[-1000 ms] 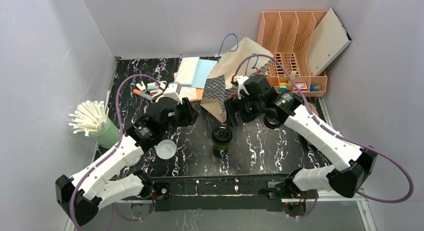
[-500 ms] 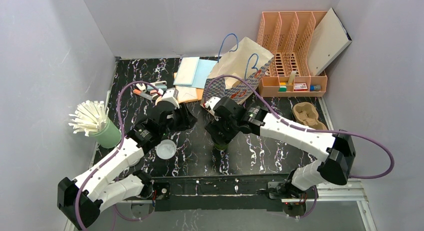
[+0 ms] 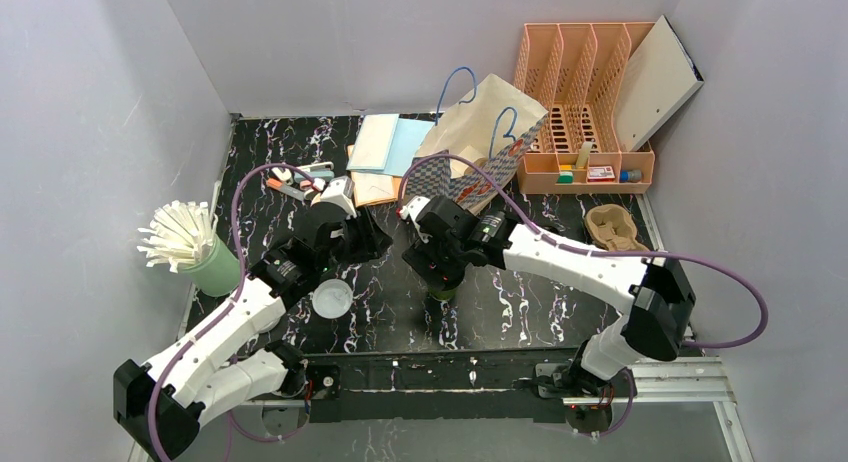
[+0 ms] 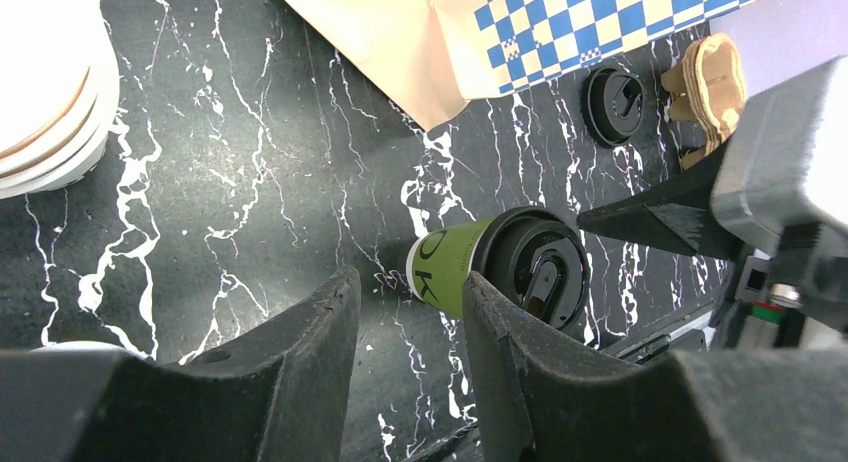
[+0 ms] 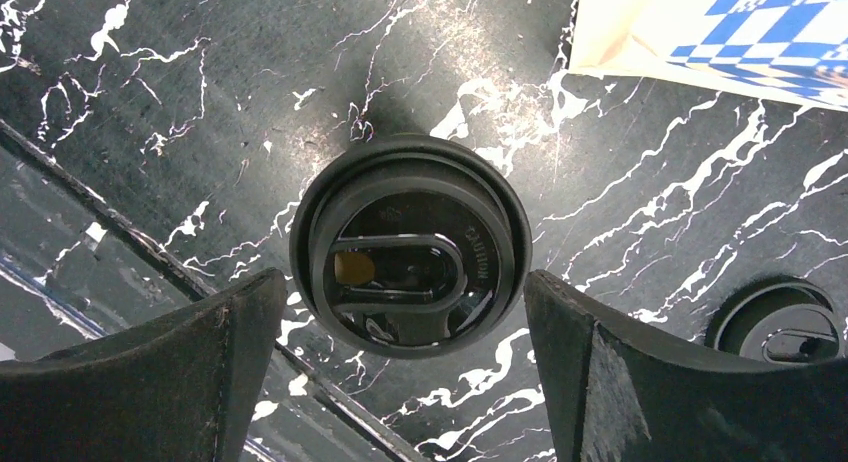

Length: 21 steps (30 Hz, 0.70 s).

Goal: Pack the takeout coffee

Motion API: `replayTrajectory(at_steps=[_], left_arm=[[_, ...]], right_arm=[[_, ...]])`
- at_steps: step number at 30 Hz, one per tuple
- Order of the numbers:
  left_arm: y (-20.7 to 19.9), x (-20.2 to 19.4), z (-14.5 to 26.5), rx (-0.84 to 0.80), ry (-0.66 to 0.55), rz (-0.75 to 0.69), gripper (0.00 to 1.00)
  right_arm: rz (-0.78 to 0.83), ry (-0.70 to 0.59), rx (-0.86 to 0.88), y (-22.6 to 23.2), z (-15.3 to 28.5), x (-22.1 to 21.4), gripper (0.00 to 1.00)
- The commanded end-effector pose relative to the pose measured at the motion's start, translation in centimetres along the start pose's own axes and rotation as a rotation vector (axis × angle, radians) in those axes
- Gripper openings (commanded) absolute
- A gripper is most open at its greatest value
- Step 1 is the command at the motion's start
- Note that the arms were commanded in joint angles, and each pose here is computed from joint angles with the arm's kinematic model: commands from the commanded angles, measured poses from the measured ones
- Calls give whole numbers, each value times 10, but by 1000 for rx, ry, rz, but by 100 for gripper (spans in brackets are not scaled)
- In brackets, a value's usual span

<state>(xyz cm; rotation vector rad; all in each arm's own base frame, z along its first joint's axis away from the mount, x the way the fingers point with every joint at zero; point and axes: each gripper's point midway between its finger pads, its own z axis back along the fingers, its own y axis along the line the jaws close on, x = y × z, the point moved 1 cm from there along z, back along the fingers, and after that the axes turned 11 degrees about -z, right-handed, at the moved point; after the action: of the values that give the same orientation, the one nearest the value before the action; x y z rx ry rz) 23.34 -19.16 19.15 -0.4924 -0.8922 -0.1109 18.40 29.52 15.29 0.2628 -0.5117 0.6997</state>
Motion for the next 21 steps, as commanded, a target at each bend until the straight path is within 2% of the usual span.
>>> replayTrajectory(at_steps=[1,14,21], left_arm=[[5,-2,8,8,2,-13,41],[6,-2,8,12,6,-20,41],[0,4,5,-10,-5,-18,41]], right_arm=[[11,-1,23,7,-7,3,96],[-2,48,-3,3,-12,-7,79],[-33,-31,-4,2,4,5,76]])
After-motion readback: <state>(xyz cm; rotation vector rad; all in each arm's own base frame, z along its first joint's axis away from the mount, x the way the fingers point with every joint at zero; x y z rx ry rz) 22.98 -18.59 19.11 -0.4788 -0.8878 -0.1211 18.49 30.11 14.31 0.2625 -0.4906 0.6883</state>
